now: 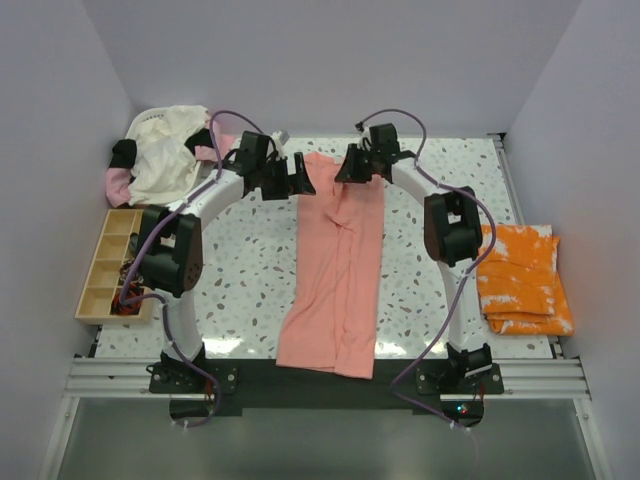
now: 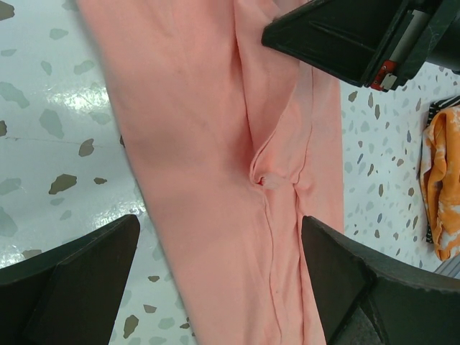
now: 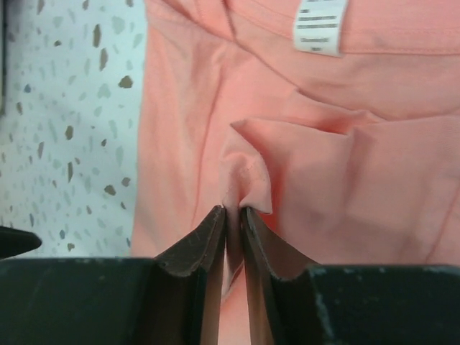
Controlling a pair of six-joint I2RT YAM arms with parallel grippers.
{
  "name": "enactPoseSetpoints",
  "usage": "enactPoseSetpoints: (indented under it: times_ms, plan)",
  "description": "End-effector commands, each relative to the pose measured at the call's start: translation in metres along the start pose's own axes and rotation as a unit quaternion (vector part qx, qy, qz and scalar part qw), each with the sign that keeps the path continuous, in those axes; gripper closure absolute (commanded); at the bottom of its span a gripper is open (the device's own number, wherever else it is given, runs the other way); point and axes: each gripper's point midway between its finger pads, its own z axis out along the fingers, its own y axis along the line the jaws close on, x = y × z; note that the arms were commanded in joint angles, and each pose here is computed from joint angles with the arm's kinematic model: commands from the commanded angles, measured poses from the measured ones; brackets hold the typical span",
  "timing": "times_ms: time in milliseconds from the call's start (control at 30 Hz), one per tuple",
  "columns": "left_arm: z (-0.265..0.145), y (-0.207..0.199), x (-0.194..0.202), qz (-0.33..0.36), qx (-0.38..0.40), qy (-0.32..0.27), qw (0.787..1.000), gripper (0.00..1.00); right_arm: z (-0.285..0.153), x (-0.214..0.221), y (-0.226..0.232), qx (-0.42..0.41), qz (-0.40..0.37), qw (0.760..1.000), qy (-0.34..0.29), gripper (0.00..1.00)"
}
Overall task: Fold and stack the t-shirts
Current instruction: Rotate the tshirt 90 degrees, then grab the bottom of the folded rectangular tshirt with both arms
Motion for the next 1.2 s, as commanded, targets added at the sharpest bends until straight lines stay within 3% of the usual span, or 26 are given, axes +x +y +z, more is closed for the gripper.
enactPoseSetpoints:
  times_ms: [0, 100, 167, 267, 400, 433, 533, 600, 633, 833, 1167]
  plan:
    - [-0.011, -0.008, -0.013, 0.004, 0.014, -0.025, 1.000, 0.00, -0.018, -0.016, 0.074, -0.111, -0.049, 0.993, -0.009, 0.71]
    - [-0.013, -0.006, -0.015, 0.003, 0.011, -0.031, 0.999, 0.00, -0.009, 0.001, 0.092, -0.147, -0.061, 0.987, 0.027, 0.62]
    - [-0.014, -0.004, -0.016, 0.000, 0.009, -0.034, 0.999, 0.00, -0.005, 0.011, 0.092, -0.148, -0.066, 0.986, 0.046, 0.42]
    - [-0.017, -0.002, -0.019, 0.000, 0.005, -0.038, 0.999, 0.00, -0.008, 0.007, 0.083, -0.121, -0.072, 0.990, 0.023, 0.37]
    - [-0.021, -0.001, -0.019, 0.003, 0.002, -0.040, 0.999, 0.00, -0.048, -0.004, 0.071, -0.054, -0.080, 0.995, -0.025, 0.36]
    - [-0.022, -0.002, -0.019, 0.005, 0.005, -0.040, 0.999, 0.00, -0.055, -0.011, 0.051, 0.008, -0.071, 0.996, -0.048, 0.37]
    - [-0.026, -0.010, -0.012, 0.006, 0.025, -0.036, 0.999, 0.00, -0.096, -0.005, 0.027, 0.077, -0.058, 0.994, -0.058, 0.37]
    - [-0.031, -0.014, 0.003, 0.005, 0.039, -0.024, 0.999, 0.00, -0.111, 0.024, 0.013, 0.108, -0.049, 0.993, -0.026, 0.37]
    - [-0.034, -0.015, 0.010, 0.004, 0.040, -0.019, 0.999, 0.00, -0.130, 0.023, 0.020, 0.104, -0.063, 0.992, -0.031, 0.37]
    - [-0.059, -0.002, 0.071, -0.005, 0.027, 0.010, 1.000, 0.00, -0.166, 0.127, 0.008, 0.108, -0.018, 0.991, 0.072, 0.38]
    - [-0.054, -0.079, 0.098, 0.008, 0.205, 0.047, 0.978, 0.00, -0.194, 0.215, 0.049, 0.007, 0.007, 0.992, 0.122, 0.43]
